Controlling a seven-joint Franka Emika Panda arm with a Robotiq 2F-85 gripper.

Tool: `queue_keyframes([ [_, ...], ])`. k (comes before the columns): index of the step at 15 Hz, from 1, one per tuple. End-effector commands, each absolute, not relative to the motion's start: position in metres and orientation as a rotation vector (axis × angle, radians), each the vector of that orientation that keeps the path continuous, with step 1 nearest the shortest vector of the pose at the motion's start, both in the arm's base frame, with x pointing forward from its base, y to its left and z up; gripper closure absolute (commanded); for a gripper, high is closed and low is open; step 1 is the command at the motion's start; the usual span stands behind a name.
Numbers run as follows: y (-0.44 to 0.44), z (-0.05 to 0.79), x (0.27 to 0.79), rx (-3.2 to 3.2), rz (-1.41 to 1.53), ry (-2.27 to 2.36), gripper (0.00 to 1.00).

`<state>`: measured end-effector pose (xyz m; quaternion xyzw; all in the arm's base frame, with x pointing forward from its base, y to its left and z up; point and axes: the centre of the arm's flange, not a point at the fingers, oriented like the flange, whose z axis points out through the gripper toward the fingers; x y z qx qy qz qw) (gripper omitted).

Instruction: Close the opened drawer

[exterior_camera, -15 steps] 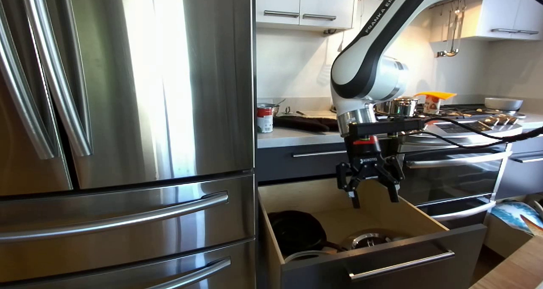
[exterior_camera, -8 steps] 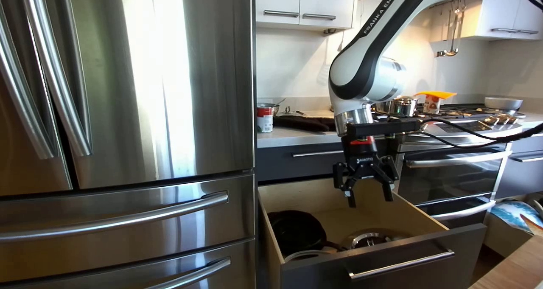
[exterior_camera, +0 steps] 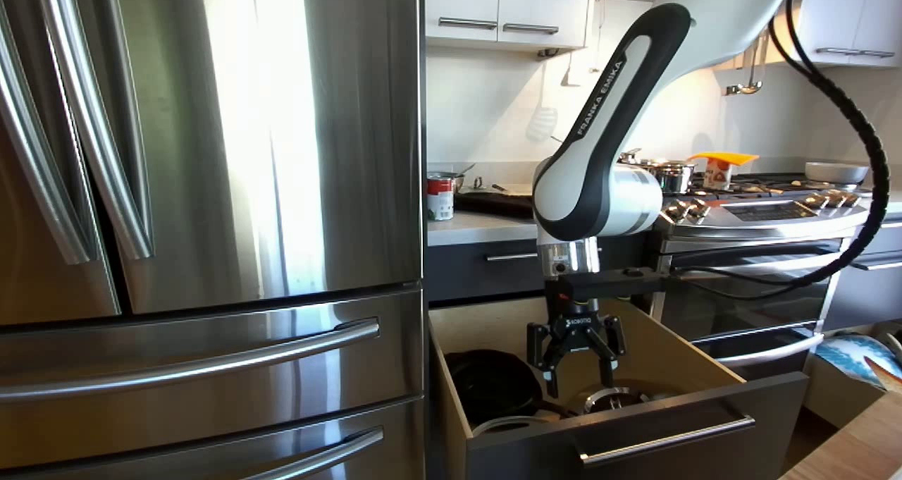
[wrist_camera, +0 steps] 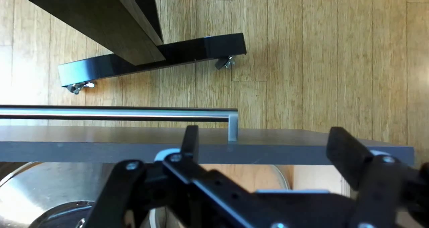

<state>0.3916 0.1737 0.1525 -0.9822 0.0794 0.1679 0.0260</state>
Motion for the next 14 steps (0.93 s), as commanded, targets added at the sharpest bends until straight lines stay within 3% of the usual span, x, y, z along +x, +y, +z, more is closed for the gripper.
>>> queue_keyframes([
  [1,0.188,0.116,0.395,-2.986,0.520,0.155,0.34],
  [9,0.219,0.082,0.393,-2.923,0.554,-0.005,0.96],
  [14,0.223,0.063,0.398,-2.958,0.401,0.010,1.00],
])
